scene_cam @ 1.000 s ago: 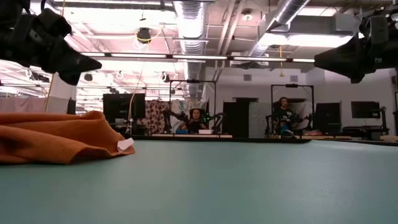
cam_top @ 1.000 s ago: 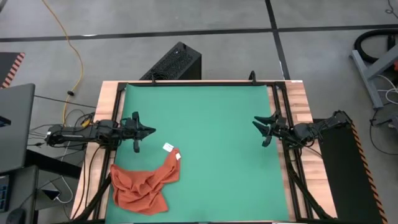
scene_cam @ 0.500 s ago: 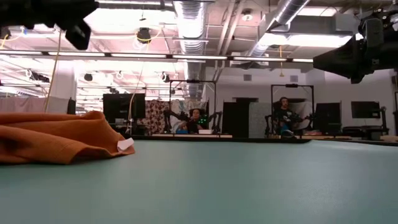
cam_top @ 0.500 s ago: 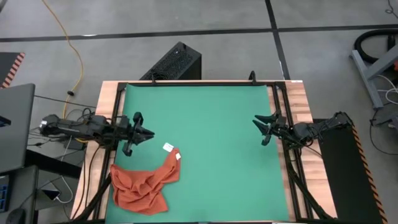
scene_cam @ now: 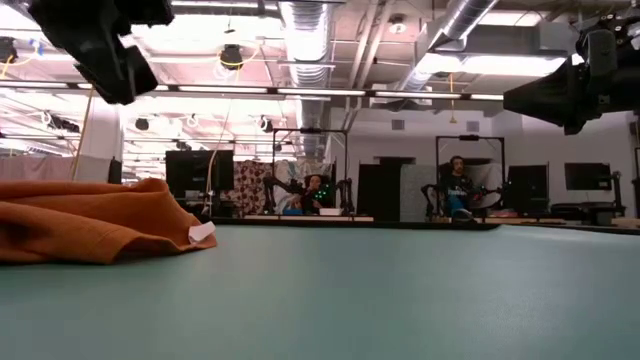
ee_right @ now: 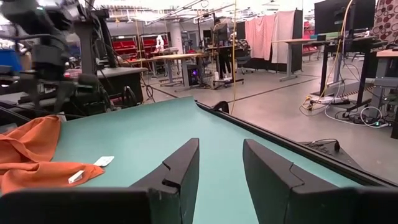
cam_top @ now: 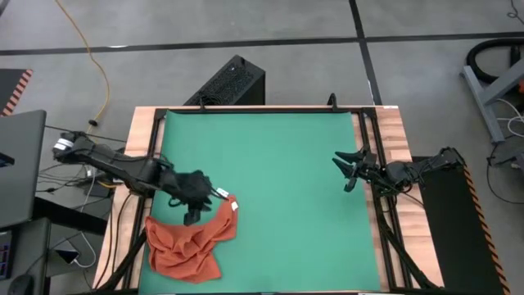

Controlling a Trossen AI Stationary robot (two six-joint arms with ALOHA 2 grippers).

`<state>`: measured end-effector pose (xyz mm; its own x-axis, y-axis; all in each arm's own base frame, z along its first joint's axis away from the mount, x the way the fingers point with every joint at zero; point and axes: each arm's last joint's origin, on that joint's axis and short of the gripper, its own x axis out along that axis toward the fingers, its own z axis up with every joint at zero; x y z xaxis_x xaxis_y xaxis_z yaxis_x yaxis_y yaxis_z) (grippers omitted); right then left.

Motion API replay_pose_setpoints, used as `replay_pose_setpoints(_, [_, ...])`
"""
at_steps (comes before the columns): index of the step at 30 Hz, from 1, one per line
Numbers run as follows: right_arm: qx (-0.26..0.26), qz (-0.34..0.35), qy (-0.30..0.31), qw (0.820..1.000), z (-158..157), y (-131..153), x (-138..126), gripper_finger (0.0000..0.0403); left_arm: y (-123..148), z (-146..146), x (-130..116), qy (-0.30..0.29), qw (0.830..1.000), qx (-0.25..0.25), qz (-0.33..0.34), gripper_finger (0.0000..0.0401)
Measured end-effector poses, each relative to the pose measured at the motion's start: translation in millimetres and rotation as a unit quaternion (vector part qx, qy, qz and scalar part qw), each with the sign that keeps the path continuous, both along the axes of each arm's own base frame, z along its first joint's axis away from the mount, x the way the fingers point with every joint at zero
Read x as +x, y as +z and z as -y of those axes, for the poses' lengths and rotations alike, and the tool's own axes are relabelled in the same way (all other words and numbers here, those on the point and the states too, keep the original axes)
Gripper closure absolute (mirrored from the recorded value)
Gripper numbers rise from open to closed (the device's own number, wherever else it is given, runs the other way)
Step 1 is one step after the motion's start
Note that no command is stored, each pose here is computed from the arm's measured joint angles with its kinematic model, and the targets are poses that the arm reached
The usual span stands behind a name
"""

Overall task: Roll towel
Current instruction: Fold the orange towel

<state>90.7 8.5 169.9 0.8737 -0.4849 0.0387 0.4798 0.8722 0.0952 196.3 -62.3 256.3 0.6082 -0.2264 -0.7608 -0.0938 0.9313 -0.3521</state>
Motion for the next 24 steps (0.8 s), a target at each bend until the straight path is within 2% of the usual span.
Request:
replay_pose_setpoints(3, [0.000, 0.000, 0.000, 1.000, 0, 0, 0, 0.0255, 2, 14, 11, 0.018, 0.996, 0.017, -0.085, 0.0300])
replay_pose_setpoints(8, [0.000, 0.000, 0.002, 1.000, 0, 0, 0, 0.0255, -4, 36, 31, 0.067, 0.977, 0.058, -0.195, 0.0300])
replay_pose_setpoints(11, [0.000, 0.000, 0.002, 1.000, 0, 0, 0, 0.0255, -15, 47, 43, 0.079, 0.966, 0.064, -0.238, 0.0300])
replay_pose_setpoints(18, [0.000, 0.000, 0.002, 1.000, 0, 0, 0, 0.0255, -48, 69, 57, 0.072, 0.936, 0.020, -0.343, 0.0301])
replay_pose_setpoints(24, [0.000, 0.000, 0.002, 1.000, 0, 0, 0, 0.0255, -66, 74, 60, 0.070, 0.924, 0.043, -0.372, 0.0301])
